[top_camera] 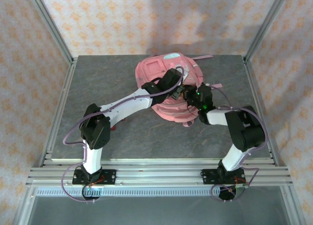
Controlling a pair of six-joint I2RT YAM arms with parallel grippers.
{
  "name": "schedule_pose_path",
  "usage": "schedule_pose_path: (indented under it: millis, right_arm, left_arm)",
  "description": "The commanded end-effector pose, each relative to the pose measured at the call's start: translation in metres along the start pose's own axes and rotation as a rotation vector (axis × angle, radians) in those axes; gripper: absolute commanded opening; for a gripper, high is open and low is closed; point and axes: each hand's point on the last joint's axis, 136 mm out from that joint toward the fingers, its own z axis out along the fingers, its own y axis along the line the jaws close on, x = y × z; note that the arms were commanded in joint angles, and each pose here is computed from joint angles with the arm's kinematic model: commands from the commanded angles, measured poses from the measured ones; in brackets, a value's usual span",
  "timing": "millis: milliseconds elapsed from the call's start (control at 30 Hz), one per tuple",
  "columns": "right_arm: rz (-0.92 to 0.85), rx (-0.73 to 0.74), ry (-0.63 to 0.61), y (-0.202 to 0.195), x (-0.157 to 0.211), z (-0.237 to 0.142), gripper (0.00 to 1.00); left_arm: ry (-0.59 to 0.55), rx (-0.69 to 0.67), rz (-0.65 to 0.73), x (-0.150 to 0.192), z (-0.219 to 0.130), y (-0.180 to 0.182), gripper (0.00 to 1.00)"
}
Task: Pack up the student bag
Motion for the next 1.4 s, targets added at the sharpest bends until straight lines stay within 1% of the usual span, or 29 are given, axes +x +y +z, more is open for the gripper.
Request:
schedule_pose_path:
  millis: [0, 100, 200, 233, 300, 333, 400, 467, 500, 600, 700, 800, 900, 933, 967, 1000, 1033, 1067, 1200, 1367]
  right_arm:
    - [0.027, -0.104, -0.027, 0.034, 0.0, 0.019, 0.17]
    - [0.002, -0.029, 0.028, 0.019, 0.013, 0.021, 0.27]
    - [-0.051, 0.084, 0.061, -0.007, 0.021, -0.001, 0.36]
    - [-0.073, 0.119, 0.067, -0.013, 0.022, -0.01, 0.38]
    - [-0.136, 0.193, 0.069, -0.023, 0.023, -0.031, 0.45]
    - [-0.161, 0.217, 0.07, -0.026, 0.024, -0.04, 0.48]
    - [-0.223, 0.26, 0.067, -0.027, 0.024, -0.06, 0.51]
    - [-0.27, 0.299, 0.045, -0.027, 0.02, -0.08, 0.54]
    - [-0.296, 0.311, 0.028, -0.025, 0.018, -0.089, 0.55]
    - [-0.359, 0.335, -0.014, -0.017, 0.011, -0.112, 0.56]
    - [-0.415, 0.318, -0.049, -0.008, 0.005, -0.125, 0.59]
    - [-0.424, 0.317, -0.011, -0.016, 0.007, -0.121, 0.53]
    - [-0.417, 0.331, 0.04, -0.024, 0.013, -0.115, 0.41]
    - [-0.41, 0.323, 0.051, -0.027, 0.016, -0.115, 0.36]
    - [-0.403, 0.318, 0.059, -0.03, 0.019, -0.115, 0.26]
    - [-0.396, 0.32, 0.061, -0.034, 0.019, -0.115, 0.18]
    - [-0.391, 0.323, 0.065, -0.037, 0.021, -0.115, 0.13]
    - [-0.39, 0.325, 0.069, -0.04, 0.021, -0.115, 0.11]
    - [-0.382, 0.327, 0.081, -0.046, 0.022, -0.106, 0.11]
    - [-0.369, 0.319, 0.116, -0.047, 0.026, -0.081, 0.09]
  left_arm:
    - [-0.176, 0.073, -0.079, -0.061, -0.044, -0.012, 0.0]
    - [-0.164, 0.052, -0.083, -0.057, -0.041, -0.009, 0.0]
    - [-0.155, 0.034, -0.095, -0.051, -0.04, -0.006, 0.0]
    - [-0.153, 0.033, -0.102, -0.05, -0.04, -0.006, 0.03]
    - [-0.152, 0.032, -0.122, -0.048, -0.041, -0.005, 0.19]
    - [-0.157, 0.029, -0.134, -0.048, -0.041, -0.003, 0.25]
    - [-0.169, 0.026, -0.159, -0.047, -0.045, -0.002, 0.37]
    - [-0.185, 0.011, -0.19, -0.046, -0.049, 0.003, 0.47]
    - [-0.189, 0.004, -0.206, -0.045, -0.052, 0.005, 0.49]
    - [-0.191, -0.004, -0.241, -0.041, -0.058, 0.01, 0.5]
    - [-0.184, -0.018, -0.282, -0.031, -0.066, 0.017, 0.51]
    - [-0.201, -0.009, -0.316, -0.02, -0.076, 0.021, 0.51]
    - [-0.184, -0.009, -0.347, -0.005, -0.082, 0.024, 0.51]
    - [-0.176, -0.007, -0.355, 0.001, -0.084, 0.025, 0.51]
    - [-0.172, -0.005, -0.37, 0.007, -0.086, 0.025, 0.51]
    - [-0.174, -0.004, -0.382, 0.013, -0.088, 0.026, 0.51]
    - [-0.177, -0.003, -0.397, 0.019, -0.091, 0.028, 0.51]
    - [-0.177, -0.002, -0.41, 0.027, -0.093, 0.029, 0.52]
    - [-0.166, -0.006, -0.461, 0.054, -0.099, 0.032, 0.52]
    - [-0.163, -0.039, -0.524, 0.082, -0.111, 0.045, 0.52]
